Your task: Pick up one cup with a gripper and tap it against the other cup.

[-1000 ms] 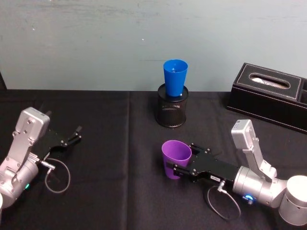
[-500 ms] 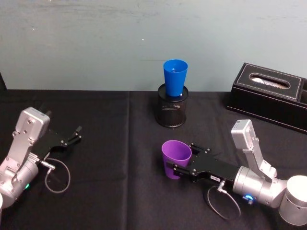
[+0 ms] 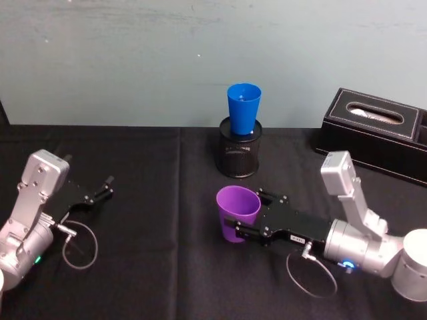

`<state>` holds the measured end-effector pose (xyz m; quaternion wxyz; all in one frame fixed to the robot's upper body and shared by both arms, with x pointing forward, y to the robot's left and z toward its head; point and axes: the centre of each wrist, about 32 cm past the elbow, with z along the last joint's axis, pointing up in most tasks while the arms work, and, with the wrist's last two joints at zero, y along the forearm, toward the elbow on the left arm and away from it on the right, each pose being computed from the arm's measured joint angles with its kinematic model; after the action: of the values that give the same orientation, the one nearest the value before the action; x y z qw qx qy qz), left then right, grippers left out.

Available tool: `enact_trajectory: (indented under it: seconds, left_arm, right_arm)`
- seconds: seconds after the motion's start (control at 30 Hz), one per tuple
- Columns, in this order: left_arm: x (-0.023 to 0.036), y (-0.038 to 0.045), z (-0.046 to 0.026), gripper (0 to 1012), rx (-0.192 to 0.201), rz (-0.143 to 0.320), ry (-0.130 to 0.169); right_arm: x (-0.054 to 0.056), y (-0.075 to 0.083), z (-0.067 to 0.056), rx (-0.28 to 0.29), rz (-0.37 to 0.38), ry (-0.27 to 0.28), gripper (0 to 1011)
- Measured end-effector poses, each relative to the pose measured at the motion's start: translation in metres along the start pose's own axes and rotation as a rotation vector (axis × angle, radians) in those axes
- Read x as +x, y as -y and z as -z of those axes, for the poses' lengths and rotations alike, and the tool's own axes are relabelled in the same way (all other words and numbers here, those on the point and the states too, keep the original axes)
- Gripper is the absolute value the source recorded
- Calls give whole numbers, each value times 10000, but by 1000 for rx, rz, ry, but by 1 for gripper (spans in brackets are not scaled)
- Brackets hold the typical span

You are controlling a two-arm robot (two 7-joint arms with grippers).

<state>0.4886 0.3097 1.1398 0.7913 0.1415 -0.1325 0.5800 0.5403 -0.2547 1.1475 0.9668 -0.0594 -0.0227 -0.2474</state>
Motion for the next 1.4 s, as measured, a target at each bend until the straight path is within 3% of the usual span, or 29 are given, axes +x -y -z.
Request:
enact_trajectory:
  seconds: [0.17,0.53,1.4]
  left_arm:
    - [0,0,0,1011,0,0,0]
    - [0,0,0,1011,0,0,0]
    - [0,0,0,1011,0,0,0]
  right_arm:
    - [-25,83,-326,15,-23,1,726]
    - [22,154,-710,14,-21,7,726]
    - [37,142,-726,14,-8,-1,726]
